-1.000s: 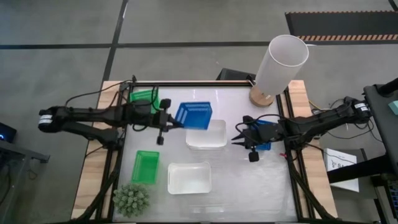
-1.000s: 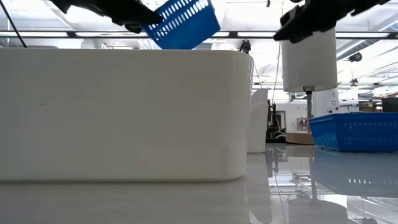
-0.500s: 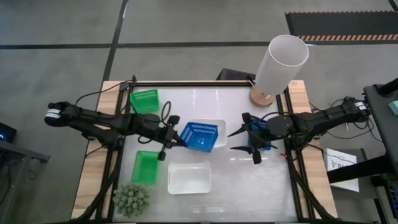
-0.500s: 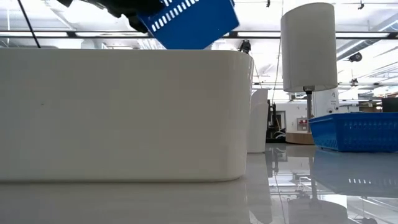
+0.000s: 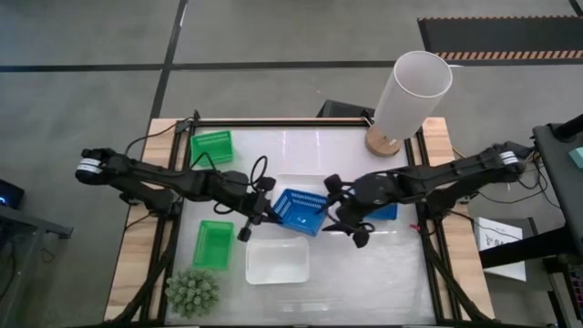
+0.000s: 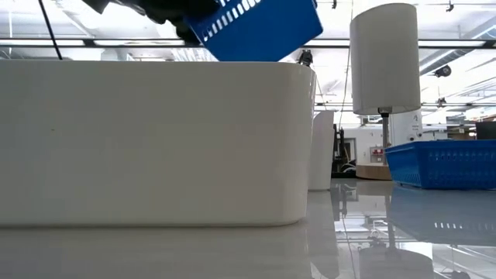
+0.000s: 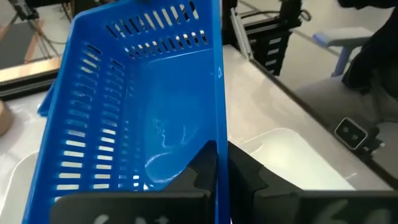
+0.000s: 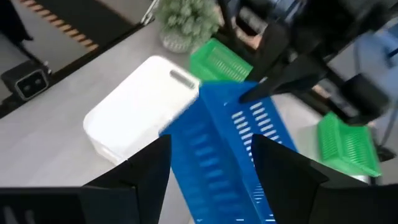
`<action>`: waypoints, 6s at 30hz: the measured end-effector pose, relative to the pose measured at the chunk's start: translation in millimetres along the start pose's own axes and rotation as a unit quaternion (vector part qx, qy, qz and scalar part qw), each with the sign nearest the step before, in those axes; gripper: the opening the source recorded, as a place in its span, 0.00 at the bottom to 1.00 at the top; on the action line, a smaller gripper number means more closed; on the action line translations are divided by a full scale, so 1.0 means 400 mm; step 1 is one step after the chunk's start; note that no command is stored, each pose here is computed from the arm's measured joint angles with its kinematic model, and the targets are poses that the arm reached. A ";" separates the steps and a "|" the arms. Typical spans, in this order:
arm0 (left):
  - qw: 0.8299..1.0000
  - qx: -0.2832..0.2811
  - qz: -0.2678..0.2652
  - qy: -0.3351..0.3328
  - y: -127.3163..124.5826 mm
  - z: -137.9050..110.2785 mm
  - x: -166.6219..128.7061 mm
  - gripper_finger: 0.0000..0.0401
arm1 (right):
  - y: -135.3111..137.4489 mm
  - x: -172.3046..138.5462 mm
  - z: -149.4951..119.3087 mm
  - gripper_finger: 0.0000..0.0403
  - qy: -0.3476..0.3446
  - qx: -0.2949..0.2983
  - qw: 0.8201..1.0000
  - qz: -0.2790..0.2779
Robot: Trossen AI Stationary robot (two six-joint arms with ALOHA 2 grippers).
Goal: Stack baskets by color
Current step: Stack the top blue bin on the bottom blue bins
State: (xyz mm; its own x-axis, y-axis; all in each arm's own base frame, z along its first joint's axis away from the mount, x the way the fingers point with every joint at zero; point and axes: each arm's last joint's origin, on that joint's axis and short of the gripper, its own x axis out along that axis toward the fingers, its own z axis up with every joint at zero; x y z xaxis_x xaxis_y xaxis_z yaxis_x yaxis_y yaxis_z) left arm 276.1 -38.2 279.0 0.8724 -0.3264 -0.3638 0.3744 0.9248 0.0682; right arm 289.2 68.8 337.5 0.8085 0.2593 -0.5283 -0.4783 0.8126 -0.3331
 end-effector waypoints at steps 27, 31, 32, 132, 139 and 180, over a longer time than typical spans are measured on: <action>0.998 0.049 0.011 -0.022 0.004 0.015 -0.010 0.25 | -0.040 0.054 0.002 0.02 0.040 -0.003 0.994 0.099; 0.993 0.091 0.074 -0.022 0.009 0.028 -0.035 0.36 | -0.039 0.034 -0.006 0.02 0.084 0.041 0.993 0.070; 0.990 0.102 0.099 -0.020 0.010 0.032 -0.046 0.38 | -0.037 0.027 -0.013 0.02 0.106 0.059 0.991 0.064; 0.921 0.115 0.365 0.072 0.037 -0.010 -0.078 0.43 | 0.071 -0.036 -0.355 0.32 0.288 0.615 0.567 -0.467; 0.921 0.114 0.365 0.069 0.037 -0.009 -0.078 0.43 | 0.055 -0.004 -0.384 0.24 0.308 0.608 0.542 -0.491; 0.921 0.114 0.367 0.065 0.037 -0.009 -0.078 0.43 | 0.021 -0.050 -0.281 0.03 0.373 0.630 0.591 -0.339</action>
State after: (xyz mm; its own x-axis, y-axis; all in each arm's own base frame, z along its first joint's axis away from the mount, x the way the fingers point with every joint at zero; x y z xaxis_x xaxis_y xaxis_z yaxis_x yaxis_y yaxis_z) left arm 253.3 -13.8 287.9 0.8780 0.4091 -0.2485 -0.2312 0.8171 0.5281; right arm 230.4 11.9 257.4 0.0678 -0.2699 -0.9605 0.8833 0.4638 -0.0680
